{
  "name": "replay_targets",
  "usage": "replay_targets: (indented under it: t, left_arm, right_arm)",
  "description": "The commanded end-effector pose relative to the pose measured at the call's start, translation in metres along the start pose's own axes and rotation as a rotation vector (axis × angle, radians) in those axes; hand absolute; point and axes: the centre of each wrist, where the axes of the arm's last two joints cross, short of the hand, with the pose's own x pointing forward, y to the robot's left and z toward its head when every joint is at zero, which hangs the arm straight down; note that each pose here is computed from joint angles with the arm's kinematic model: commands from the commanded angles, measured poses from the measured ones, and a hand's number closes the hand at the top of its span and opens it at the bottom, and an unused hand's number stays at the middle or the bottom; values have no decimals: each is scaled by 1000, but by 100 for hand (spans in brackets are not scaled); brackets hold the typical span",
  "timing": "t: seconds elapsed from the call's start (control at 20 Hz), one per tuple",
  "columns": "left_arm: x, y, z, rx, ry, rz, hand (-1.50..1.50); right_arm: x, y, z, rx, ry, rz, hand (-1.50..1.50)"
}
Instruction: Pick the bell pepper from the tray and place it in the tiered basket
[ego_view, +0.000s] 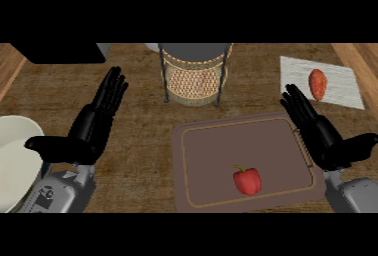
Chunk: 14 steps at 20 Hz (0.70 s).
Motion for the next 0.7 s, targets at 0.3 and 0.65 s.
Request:
replay_targets:
  t: [0.3, 0.65]
  left_arm:
    - [-57, 23, 33, -37, 223, -70, 0]
    - [-95, 22, 50, -76, 256, -14, 0]
  right_arm:
    - [-14, 42, -15, -250, -111, 591, -150]
    - [-25, 186, -29, -242, -306, 435, -150]
